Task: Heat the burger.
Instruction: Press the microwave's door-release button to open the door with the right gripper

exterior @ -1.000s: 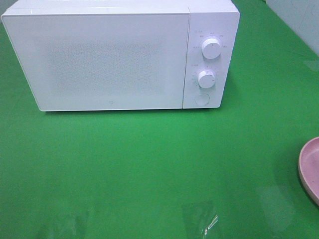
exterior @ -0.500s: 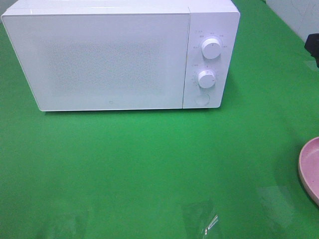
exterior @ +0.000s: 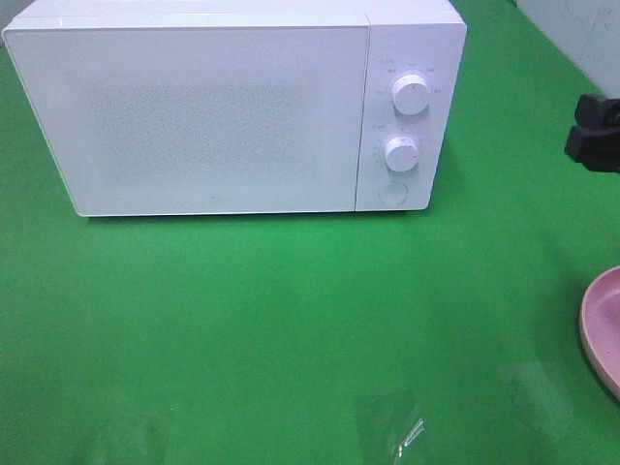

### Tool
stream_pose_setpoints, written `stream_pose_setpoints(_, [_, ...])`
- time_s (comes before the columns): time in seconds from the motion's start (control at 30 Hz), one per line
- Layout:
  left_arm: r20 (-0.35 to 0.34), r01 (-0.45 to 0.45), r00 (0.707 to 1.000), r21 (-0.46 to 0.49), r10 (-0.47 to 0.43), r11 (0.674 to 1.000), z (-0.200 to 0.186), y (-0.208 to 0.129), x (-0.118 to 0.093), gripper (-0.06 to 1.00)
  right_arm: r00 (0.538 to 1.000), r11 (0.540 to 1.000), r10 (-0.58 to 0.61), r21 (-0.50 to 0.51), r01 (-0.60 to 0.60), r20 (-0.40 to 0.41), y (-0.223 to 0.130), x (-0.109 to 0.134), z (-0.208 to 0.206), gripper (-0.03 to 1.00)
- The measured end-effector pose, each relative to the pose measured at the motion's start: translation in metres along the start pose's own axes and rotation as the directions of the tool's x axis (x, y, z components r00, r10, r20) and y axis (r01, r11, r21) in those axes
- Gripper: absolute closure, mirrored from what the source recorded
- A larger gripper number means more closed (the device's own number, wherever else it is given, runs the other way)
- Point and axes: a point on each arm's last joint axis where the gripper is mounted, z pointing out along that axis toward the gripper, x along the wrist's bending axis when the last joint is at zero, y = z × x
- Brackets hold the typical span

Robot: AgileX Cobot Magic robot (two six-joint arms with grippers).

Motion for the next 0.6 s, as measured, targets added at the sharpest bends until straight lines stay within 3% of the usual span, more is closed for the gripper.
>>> stream_pose_setpoints(0.1, [0.000, 0.000, 1.000, 0.000, 0.000, 1.000, 0.000, 0.000, 0.000, -0.03, 1.000, 1.000, -0.009, -0.003, 0.009, -0.001, -0.002, 0.005, 0.000, 0.21])
stream_pose_setpoints(0.3, [0.000, 0.000, 1.000, 0.000, 0.000, 1.000, 0.000, 0.000, 0.000, -0.03, 0.999, 1.000, -0.020, 0.004, 0.020, -0.043, -0.020, 0.042, 0.001, 0.21])
stream_pose_setpoints(0.6, [0.000, 0.000, 1.000, 0.000, 0.000, 1.000, 0.000, 0.000, 0.000, -0.03, 1.000, 1.000, -0.026, -0.006, 0.026, -0.013, -0.036, 0.066, -0.005, 0.21])
